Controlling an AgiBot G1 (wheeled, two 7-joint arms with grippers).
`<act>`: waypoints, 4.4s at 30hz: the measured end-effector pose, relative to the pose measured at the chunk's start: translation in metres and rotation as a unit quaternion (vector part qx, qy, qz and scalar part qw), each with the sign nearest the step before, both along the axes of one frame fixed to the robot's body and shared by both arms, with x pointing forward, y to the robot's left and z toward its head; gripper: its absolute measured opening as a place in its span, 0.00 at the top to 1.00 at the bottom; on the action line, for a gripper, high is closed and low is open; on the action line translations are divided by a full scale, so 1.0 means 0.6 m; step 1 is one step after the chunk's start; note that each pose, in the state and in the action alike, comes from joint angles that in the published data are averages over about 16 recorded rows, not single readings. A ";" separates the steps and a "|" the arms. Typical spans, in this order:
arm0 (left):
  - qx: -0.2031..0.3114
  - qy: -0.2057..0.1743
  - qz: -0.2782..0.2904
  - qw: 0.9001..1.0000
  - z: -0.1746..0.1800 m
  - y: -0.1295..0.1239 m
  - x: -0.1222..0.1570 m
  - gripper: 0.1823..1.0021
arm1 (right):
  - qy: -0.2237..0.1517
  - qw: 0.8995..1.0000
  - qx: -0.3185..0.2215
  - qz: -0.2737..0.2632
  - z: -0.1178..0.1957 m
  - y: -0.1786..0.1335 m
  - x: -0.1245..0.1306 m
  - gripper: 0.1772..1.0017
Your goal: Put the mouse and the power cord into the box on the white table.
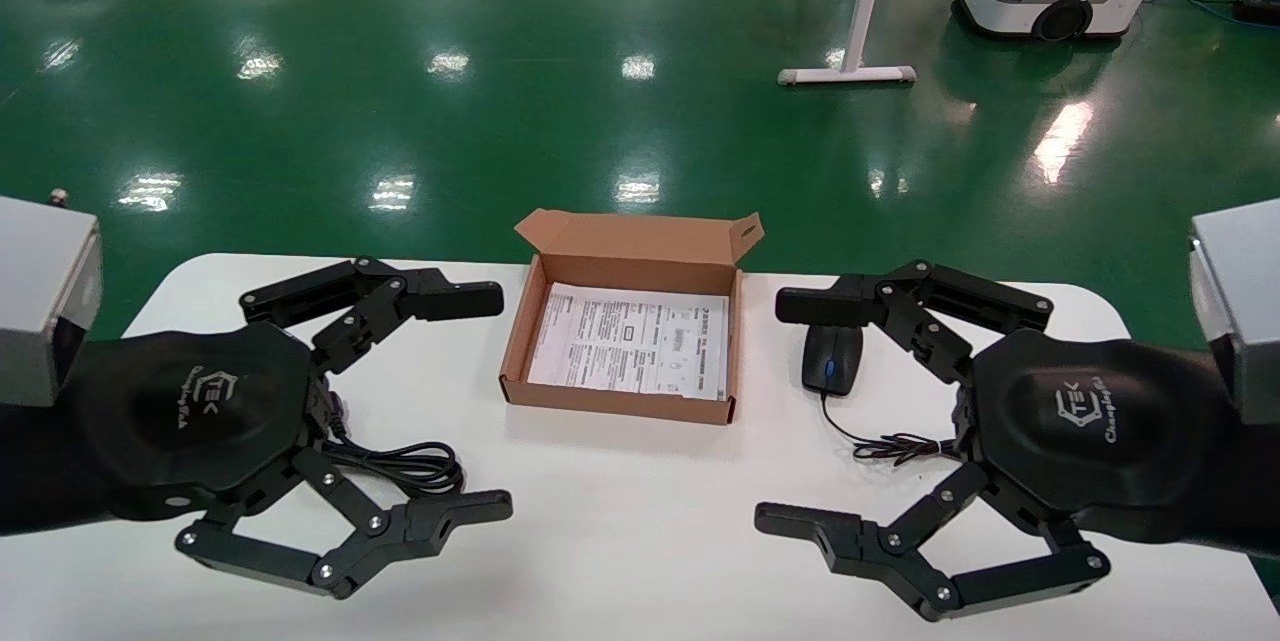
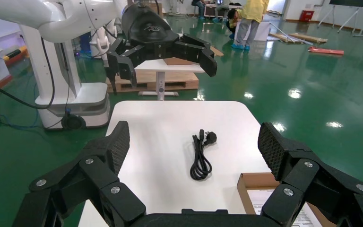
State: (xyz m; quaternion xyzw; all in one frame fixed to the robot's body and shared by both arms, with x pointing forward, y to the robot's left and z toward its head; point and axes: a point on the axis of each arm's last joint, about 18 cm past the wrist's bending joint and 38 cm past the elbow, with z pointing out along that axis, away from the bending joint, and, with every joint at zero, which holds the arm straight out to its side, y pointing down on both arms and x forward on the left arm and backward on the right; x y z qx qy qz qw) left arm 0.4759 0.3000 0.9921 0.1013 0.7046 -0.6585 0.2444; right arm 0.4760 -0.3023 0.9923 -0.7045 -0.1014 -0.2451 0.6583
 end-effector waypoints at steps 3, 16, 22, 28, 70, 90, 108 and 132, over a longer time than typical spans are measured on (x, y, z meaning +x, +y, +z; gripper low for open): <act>0.000 0.000 0.000 1.000 0.000 0.000 0.000 0.00 | 0.000 1.000 0.000 0.000 0.000 0.000 0.000 0.00; 0.000 0.000 0.000 1.000 0.000 0.000 0.000 0.00 | 0.000 1.000 0.000 0.000 0.000 0.000 0.000 0.00; 0.015 0.002 -0.001 1.000 -0.008 -0.003 0.000 0.00 | -0.001 1.000 -0.003 0.000 -0.001 0.000 0.000 0.00; 0.072 0.004 0.000 0.997 -0.030 -0.010 0.005 0.00 | -0.011 1.000 -0.024 -0.011 -0.011 -0.007 0.008 0.00; 0.456 -0.002 0.143 0.878 -0.124 0.111 0.260 0.00 | -0.096 0.893 -0.356 -0.256 -0.179 -0.187 0.308 0.00; 0.448 0.007 0.185 0.875 -0.138 0.147 0.280 0.00 | -0.086 0.886 -0.359 -0.279 -0.197 -0.182 0.332 0.00; 0.444 0.010 0.204 0.872 -0.149 0.159 0.287 0.01 | -0.061 0.892 -0.346 -0.285 -0.210 -0.184 0.328 0.01; 0.444 0.009 0.203 0.873 -0.149 0.158 0.287 0.38 | -0.061 0.892 -0.347 -0.284 -0.212 -0.184 0.327 0.38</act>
